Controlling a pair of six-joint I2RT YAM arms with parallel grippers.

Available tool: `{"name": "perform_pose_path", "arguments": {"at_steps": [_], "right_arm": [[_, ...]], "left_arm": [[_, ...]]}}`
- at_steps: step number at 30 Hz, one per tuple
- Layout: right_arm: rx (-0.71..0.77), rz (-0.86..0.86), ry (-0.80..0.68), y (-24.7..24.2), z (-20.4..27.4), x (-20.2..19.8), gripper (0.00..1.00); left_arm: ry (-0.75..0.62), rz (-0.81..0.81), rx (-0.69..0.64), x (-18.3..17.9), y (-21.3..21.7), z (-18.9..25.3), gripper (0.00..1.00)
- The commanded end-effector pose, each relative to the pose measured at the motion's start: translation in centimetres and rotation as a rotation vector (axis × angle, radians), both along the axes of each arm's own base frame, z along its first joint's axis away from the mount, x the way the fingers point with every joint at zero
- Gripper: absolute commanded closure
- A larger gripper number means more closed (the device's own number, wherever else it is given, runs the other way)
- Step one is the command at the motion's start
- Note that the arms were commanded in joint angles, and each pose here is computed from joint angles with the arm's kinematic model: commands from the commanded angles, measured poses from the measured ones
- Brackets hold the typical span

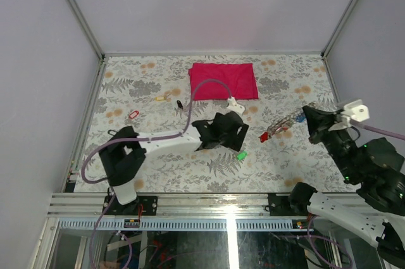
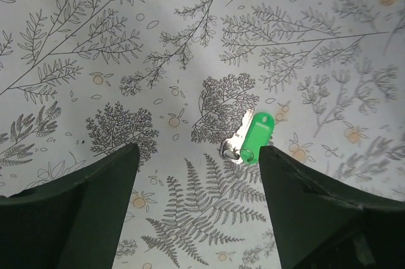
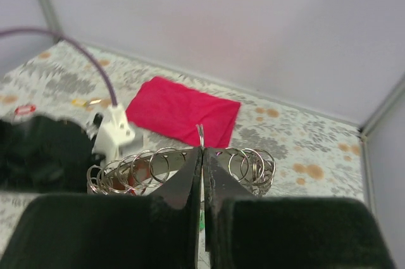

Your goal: Put the keys on the keyring

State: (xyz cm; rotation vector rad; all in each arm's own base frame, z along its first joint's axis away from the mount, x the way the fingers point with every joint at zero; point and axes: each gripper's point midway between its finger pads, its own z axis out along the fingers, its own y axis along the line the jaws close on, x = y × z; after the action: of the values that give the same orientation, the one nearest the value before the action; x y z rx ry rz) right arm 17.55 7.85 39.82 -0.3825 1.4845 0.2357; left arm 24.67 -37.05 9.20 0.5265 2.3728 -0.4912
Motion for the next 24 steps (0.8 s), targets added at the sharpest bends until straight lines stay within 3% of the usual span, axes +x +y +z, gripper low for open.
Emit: {"name": "perform_pose_path", "arguments": {"at_steps": [1, 7, 24], "right_arm": [[0.136, -0.196, -0.045, -5.2, 3.1, -0.6, 1.0], [0.164, -0.194, -0.053, -5.9, 3.0, -1.3, 1.0], [0.117, -0.156, -0.032, -4.4, 1.9, -0.7, 1.0]], "left_arm": [[-0.125, 0.062, 0.18, 0.7, -0.2, -0.1, 0.25], [-0.166, 0.061, 0.277, -1.0, -1.7, -1.3, 0.32], [-0.112, 0.044, 0.337, -2.9, -3.8, -5.3, 0.56]]}}
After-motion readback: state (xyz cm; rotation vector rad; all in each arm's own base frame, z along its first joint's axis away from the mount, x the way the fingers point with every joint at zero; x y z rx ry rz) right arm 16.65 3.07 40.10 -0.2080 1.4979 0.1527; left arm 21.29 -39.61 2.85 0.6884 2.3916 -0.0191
